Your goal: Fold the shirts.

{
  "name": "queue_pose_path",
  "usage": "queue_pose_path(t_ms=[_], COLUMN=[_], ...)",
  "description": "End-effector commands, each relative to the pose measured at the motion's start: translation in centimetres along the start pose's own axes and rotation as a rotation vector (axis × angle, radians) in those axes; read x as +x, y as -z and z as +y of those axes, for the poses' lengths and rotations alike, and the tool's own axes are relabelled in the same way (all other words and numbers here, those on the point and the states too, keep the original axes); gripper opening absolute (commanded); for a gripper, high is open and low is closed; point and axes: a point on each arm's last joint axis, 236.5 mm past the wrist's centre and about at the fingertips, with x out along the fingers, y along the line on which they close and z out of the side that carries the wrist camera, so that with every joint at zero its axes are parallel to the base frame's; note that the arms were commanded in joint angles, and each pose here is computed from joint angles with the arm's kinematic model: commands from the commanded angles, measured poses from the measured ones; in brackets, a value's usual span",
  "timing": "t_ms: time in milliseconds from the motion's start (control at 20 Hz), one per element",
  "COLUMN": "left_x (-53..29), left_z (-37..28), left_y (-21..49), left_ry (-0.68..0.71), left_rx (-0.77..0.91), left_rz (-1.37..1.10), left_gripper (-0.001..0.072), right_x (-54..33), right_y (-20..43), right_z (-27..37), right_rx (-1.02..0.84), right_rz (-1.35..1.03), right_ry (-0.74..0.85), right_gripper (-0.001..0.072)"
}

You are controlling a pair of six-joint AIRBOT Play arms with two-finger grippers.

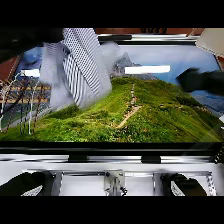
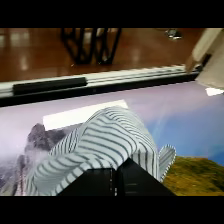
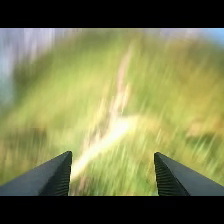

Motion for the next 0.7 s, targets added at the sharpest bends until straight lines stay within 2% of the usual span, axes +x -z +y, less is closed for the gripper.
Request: queue_pose_path(t_ms=[0, 50, 150, 200, 350, 450, 650], left_x=[-6.2, -5.8, -5.1, -4.9, -4.9, -5.4, -5.5], left_z=[-6.6, -6.7, -3.0, -1.3, 1.2, 1.9, 2.4], left_y=[3.6, 8.1, 17.3, 20.6, 28.4, 31.2, 31.2], left_ry=[0.16, 0.146, -0.004, -0.069, -0.137, -0.152, -0.165], left_rx=[0.06, 0.11, 0.169, 0.161, 0.163, 0.175, 0.172], left_rz=[0.114, 0.248, 0.525, 0.607, 0.773, 0.837, 0.835], left_gripper=[0.0052, 0.0052, 0.0053, 0.0053, 0.0053, 0.0054, 0.0054], right_x=[-8.5, -9.2, -8.7, -7.8, -3.3, 1.0, 8.3], right_y=[-4.5, -4.2, -2.0, -0.5, 5.1, 10.6, 22.9], right_z=[-1.3, -1.4, -1.2, -0.8, -0.3, 0.0, 0.6], right_rx=[-0.013, 0.001, 0.028, 0.037, 0.062, 0.075, 0.198], right_rz=[-0.256, -0.259, -0.169, -0.1, 0.119, 0.287, 0.554], right_ry=[0.114, 0.12, 0.107, 0.087, 0.034, -0.012, -0.092], right_gripper=[0.0619, 0.0619, 0.0619, 0.0619, 0.0619, 0.0619, 0.062])
